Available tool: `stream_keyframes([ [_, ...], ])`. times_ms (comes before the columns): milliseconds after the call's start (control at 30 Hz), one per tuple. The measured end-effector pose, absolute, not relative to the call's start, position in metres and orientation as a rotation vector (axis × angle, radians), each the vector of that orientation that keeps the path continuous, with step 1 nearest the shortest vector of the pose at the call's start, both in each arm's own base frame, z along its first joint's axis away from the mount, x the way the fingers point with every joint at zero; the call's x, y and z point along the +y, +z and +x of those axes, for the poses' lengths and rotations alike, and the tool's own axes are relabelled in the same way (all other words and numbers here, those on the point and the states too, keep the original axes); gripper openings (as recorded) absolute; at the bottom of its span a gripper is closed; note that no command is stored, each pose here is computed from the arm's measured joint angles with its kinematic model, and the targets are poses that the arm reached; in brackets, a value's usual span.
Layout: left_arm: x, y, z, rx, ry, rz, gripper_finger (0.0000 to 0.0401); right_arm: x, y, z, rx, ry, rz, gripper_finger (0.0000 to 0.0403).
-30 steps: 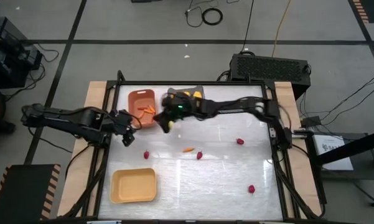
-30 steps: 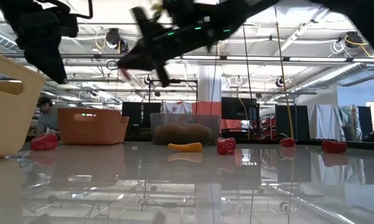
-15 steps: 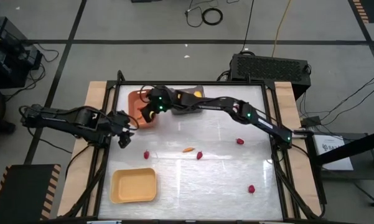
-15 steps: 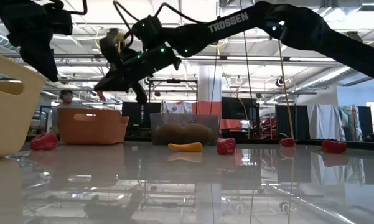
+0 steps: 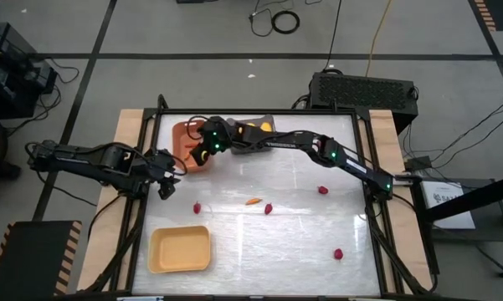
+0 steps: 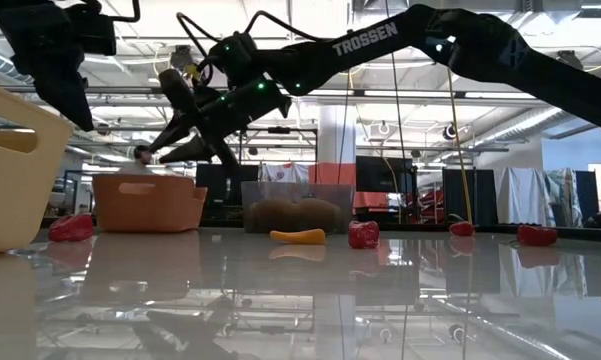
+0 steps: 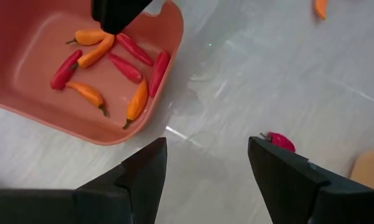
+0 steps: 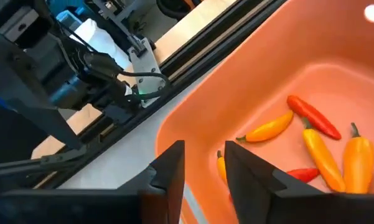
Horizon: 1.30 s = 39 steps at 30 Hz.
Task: Sort produce into baskets
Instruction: Put the yellow chili pepper into the orange bin
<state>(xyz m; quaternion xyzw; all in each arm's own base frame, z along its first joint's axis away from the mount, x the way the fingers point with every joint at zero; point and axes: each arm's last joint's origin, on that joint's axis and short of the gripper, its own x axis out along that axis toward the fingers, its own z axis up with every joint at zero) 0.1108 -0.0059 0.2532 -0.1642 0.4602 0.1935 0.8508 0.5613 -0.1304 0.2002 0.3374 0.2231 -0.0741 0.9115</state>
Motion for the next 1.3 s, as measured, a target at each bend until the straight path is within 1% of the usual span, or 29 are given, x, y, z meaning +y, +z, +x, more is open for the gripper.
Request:
stream_keyframes([
  [100, -0.006, 0.253, 0.111, 0.972, 0.400, -0.332, 0.0233, -0.133, 0.204, 0.560, 0.469, -0.095, 0.709, 0.0111],
  [233, -0.006, 0.253, 0.111, 0.972, 0.400, -0.332, 0.0233, -0.134, 0.220, 0.557, 0.504, 0.039, 0.750, 0.0111],
  [333, -0.006, 0.253, 0.111, 0.971, 0.400, -0.331, 0.0233, -0.129, 0.230, 0.551, 0.560, 0.070, 0.712, 0.0111],
  [400, -0.006, 0.253, 0.111, 0.971, 0.400, -0.331, 0.0233, -0.122, 0.236, 0.544, 0.624, 0.080, 0.678, 0.0111],
  [600, -0.006, 0.253, 0.111, 0.969, 0.401, -0.331, 0.0233, -0.089, 0.260, 0.506, 0.928, 0.129, 0.525, 0.0111],
  [733, -0.006, 0.254, 0.112, 0.957, 0.399, -0.327, 0.0233, -0.067, 0.266, 0.484, 1.130, 0.154, 0.408, 0.0111],
  [867, -0.006, 0.256, 0.116, 0.908, 0.401, -0.331, 0.0233, -0.045, 0.262, 0.473, 1.266, 0.199, 0.369, 0.0111],
  [967, -0.006, 0.259, 0.120, 0.852, 0.392, -0.341, 0.0233, -0.028, 0.259, 0.473, 1.303, 0.227, 0.331, 0.0111],
  [1067, -0.007, 0.262, 0.125, 0.801, 0.379, -0.356, 0.0233, -0.011, 0.255, 0.475, 1.310, 0.182, 0.234, 0.0111],
  [1200, -0.007, 0.263, 0.127, 0.783, 0.378, -0.367, 0.0233, 0.010, 0.249, 0.478, 1.298, 0.133, 0.090, 0.0111],
  [1300, -0.007, 0.262, 0.129, 0.791, 0.381, -0.368, 0.0233, 0.021, 0.241, 0.479, 1.303, 0.134, 0.008, 0.0111],
])
